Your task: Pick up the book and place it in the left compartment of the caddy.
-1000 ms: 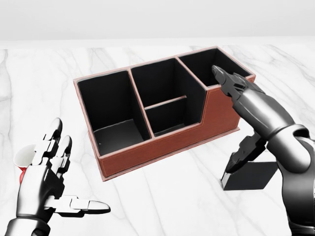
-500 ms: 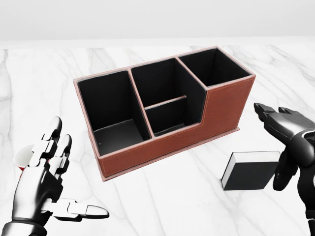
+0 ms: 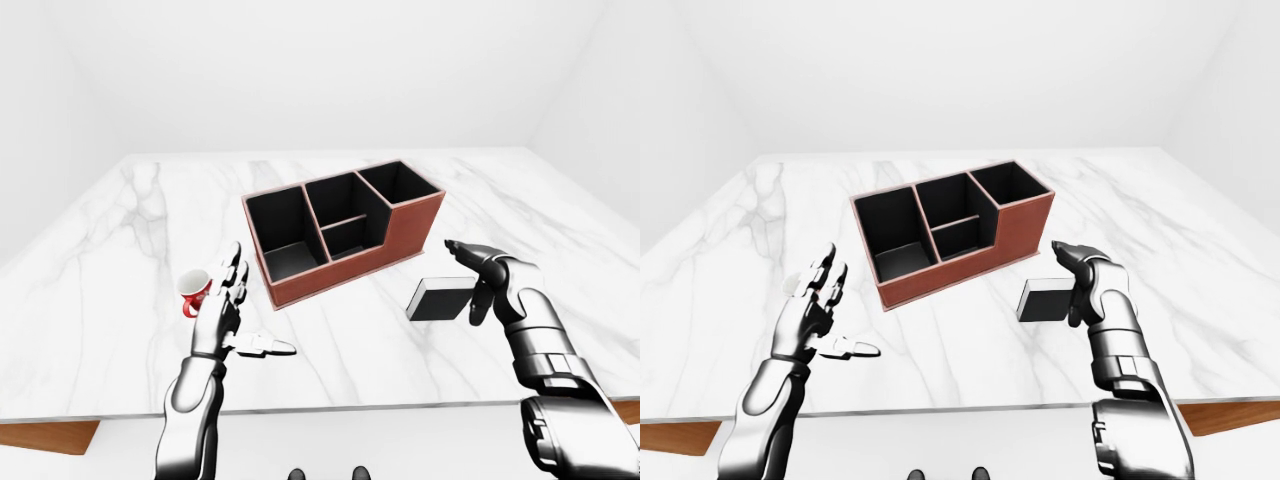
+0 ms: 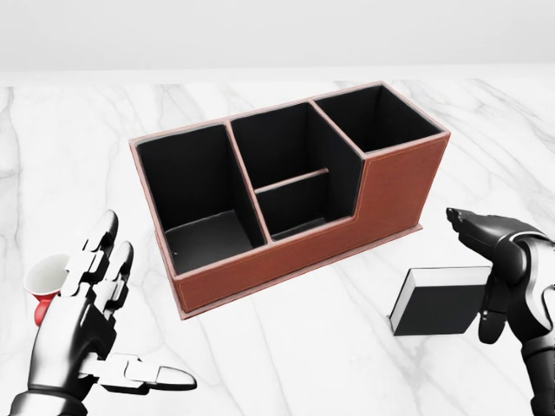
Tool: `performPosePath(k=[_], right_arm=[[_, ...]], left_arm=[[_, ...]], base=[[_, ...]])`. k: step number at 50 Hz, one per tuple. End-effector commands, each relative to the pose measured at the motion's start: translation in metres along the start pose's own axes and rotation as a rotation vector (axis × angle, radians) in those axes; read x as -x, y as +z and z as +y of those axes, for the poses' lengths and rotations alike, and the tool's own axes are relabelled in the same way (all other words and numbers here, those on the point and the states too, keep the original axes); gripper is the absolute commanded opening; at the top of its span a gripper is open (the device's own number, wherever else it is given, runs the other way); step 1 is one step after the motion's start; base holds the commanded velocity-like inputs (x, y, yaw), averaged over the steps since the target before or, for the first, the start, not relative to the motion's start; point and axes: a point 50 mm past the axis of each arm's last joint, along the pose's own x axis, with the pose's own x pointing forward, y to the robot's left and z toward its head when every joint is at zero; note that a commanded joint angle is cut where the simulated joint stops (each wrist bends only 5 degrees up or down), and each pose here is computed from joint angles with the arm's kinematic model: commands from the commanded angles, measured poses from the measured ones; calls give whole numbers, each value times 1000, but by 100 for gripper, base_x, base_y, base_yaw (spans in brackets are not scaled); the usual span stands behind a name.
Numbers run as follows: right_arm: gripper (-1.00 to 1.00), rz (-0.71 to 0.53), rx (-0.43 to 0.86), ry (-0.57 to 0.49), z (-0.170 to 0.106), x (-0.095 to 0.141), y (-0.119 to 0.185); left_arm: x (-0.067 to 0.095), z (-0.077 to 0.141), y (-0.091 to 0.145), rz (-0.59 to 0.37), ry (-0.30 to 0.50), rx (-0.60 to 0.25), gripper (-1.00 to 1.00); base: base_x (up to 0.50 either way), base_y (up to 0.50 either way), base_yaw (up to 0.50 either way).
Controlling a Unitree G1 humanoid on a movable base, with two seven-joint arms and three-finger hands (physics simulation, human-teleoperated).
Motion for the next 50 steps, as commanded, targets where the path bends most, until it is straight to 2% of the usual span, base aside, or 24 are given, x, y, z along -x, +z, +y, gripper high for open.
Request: performPosePath(k=[1,17,33,34,35,36,50], right_arm=[[100,31,0,30,2,-16,2],[100,26,39,27,15,-30,16],[100,11,67,29,24,-34,24],[-87,18,75,3,23,-34,23],[-87,18,75,2,22,-34,23],[-100,12,66,4,21,-34,24],[-100,32,29,-21,14,-33,22]], left_arm=[[-2,-2,-5,20,-13,-5,100],[-2,-3,-8,35,-19,-12,100],[-1,-4,-8,32,-24,-19,100],[-1,-4,-8,32,-26,-20,100],[-1,-4,-9,32,-26,-20,100],[-1,-4,-9,32,-27,-22,100],[1,-5,-8,21,-31,-33,100]], base=[[0,0,0],[0,0,0],[0,0,0],[0,0,0],[0,0,0],[0,0,0],[0,0,0]])
